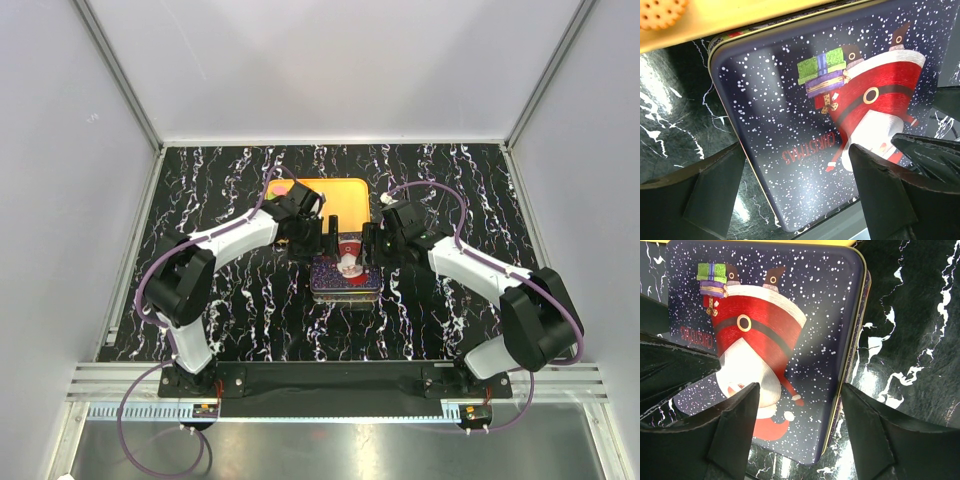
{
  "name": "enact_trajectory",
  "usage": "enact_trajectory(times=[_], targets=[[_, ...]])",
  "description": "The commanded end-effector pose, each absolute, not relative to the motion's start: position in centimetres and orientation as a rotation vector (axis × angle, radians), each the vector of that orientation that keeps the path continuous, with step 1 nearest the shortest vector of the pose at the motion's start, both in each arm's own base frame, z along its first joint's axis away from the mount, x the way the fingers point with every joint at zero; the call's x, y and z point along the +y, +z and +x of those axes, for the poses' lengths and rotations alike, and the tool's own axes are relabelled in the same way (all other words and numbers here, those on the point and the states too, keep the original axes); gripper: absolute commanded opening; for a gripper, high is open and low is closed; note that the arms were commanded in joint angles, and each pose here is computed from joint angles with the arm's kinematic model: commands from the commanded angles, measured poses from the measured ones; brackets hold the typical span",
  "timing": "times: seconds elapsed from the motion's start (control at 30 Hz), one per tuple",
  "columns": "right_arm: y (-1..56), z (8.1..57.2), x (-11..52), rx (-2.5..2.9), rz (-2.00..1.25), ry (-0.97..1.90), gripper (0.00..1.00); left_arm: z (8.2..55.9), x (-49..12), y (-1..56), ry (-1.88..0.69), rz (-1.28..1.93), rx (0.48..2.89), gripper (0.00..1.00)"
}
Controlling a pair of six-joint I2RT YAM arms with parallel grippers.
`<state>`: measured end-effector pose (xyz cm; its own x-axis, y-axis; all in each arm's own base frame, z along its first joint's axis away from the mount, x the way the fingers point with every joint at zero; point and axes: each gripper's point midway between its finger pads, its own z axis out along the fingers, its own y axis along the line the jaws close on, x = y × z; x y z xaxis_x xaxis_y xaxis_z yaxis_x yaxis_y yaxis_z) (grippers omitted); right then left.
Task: Pack the cookies
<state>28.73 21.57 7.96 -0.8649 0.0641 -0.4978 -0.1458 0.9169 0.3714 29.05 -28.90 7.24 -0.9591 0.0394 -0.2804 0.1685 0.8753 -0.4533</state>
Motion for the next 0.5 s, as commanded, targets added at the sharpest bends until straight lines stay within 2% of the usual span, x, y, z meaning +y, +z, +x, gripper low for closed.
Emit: enact_trajectory(times=[0.0, 0.47], targets=[[9.11, 29.42, 21.61, 2.504, -0.061, 0.553, 0.75, 30.05, -30.71, 9.06, -0.79, 0.199, 2.707, 0.89], [8.2, 29.02, 21.35, 2.524, -0.056, 0.542, 0.8, 29.82, -30.9, 8.67, -0.785, 0.21, 2.716, 0.89]])
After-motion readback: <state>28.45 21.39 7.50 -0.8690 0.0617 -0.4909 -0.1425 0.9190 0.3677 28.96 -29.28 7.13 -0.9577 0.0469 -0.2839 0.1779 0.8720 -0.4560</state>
